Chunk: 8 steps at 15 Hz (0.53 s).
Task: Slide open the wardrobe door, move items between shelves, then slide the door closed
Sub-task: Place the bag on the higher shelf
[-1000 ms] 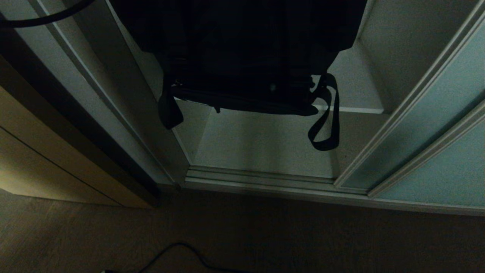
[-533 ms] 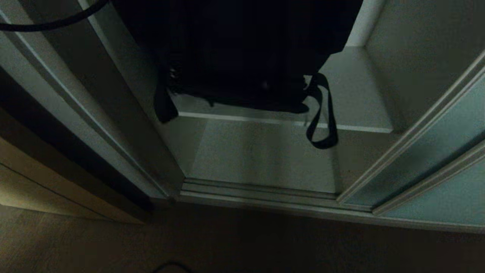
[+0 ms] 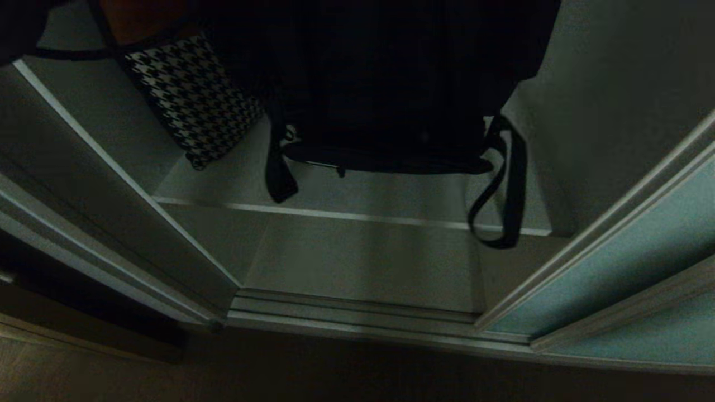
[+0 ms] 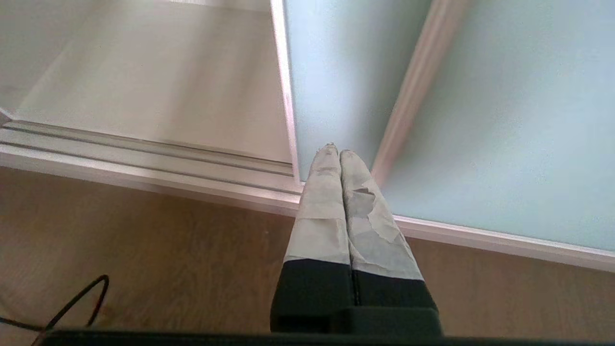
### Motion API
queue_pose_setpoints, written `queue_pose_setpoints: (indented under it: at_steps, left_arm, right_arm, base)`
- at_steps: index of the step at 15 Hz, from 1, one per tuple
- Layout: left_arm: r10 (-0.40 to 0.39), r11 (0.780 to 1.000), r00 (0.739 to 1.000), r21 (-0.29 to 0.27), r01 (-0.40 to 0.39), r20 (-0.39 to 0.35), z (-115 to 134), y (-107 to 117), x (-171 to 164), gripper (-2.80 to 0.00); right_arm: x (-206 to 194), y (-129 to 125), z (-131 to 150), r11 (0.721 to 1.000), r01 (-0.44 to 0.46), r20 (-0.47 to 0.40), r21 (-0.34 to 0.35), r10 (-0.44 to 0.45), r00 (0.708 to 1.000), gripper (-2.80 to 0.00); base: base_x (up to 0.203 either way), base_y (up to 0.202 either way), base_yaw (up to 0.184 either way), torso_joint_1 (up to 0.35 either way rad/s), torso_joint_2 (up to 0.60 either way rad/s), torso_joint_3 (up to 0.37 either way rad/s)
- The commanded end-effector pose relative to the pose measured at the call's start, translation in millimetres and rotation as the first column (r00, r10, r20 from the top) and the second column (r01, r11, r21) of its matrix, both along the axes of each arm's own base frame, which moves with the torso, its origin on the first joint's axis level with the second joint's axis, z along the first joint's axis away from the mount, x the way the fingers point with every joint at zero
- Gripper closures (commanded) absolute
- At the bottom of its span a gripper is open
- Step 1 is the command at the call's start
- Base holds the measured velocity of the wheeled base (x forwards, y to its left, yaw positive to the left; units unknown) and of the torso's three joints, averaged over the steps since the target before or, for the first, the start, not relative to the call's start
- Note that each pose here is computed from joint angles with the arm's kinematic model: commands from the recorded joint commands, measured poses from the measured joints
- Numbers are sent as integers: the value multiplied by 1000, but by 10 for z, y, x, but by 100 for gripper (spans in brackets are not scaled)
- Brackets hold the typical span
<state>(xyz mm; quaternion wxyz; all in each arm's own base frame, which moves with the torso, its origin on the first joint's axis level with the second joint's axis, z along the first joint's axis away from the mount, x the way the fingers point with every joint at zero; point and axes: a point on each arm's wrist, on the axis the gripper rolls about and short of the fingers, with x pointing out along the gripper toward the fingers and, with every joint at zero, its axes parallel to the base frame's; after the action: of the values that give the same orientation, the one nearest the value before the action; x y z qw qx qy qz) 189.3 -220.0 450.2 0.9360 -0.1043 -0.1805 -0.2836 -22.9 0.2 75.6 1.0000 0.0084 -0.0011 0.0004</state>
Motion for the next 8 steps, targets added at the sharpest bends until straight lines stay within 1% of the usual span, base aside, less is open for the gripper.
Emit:
queue_pose_setpoints:
  at_steps: [1, 3, 5, 6, 8]
  left_arm:
    - [51, 999, 998, 2, -51, -27, -70, -64, 96, 0]
    - [120, 993, 991, 9, -120, -57, -147, -92, 228, 0]
    - [165, 986, 985, 5, -165, -54, -144, 3, 330, 0]
    - [181, 983, 983, -17, -182, -34, -121, 48, 373, 0]
    - [198, 977, 980, -84, -195, 25, -109, 71, 504, 0]
  right_arm:
    - [0, 0, 0, 1000, 1, 1, 0, -1, 1000, 0]
    - [1, 0, 0, 1000, -1, -1, 0, 1, 1000, 0]
    - [1, 0, 0, 1000, 1, -1, 0, -1, 1000, 0]
    - [1, 0, 0, 1000, 1, -1, 0, -1, 1000, 0]
    - [-1, 0, 0, 1000, 1, 1, 0, -1, 1000, 0]
  base:
    - [0, 0, 0, 0, 0, 0]
    - [0, 0, 0, 0, 0, 0]
    - [0, 0, 0, 0, 0, 0]
    - [0, 0, 0, 0, 0, 0]
    - [0, 0, 0, 0, 0, 0]
